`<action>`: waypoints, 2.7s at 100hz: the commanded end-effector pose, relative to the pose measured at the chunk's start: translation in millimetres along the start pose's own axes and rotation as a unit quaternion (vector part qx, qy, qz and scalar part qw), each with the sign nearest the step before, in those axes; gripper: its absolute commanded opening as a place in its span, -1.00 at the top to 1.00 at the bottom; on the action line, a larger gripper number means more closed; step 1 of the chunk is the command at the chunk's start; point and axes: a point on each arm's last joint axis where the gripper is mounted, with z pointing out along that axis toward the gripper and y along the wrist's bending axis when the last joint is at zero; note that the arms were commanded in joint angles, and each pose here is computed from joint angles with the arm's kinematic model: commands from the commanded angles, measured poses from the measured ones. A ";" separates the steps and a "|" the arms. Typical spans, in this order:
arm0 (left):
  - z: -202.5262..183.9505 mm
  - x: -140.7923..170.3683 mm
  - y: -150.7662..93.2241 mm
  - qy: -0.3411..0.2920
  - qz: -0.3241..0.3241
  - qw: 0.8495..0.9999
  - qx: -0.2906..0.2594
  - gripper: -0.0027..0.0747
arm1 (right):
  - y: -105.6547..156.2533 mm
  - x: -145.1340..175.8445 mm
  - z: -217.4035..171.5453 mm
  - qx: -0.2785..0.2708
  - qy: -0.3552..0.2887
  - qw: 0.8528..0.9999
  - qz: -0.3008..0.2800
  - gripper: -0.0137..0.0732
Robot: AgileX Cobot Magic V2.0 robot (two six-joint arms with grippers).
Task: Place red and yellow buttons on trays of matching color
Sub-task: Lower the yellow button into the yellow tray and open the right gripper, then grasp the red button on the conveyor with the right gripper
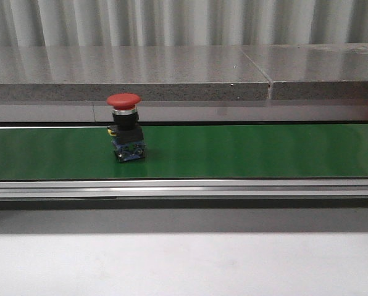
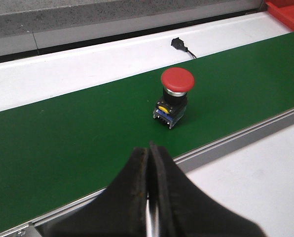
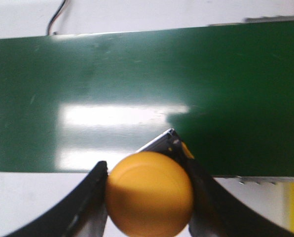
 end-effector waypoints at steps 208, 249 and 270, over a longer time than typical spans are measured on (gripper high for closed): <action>-4.4 -14.1 -2.0 -0.046 -0.010 0.999 0.004 0.98 | -113.3 42.4 -3.7 0.126 -0.145 0.955 0.226 -0.63; -4.4 -14.1 -2.0 -0.046 -0.010 0.999 0.004 0.98 | -31.7 43.8 -9.3 0.026 -0.120 0.990 0.072 -0.63; -4.4 -14.1 -2.0 -0.046 -0.010 0.999 0.004 0.98 | 7.8 38.1 -18.4 -0.020 -0.086 0.995 -0.040 -0.63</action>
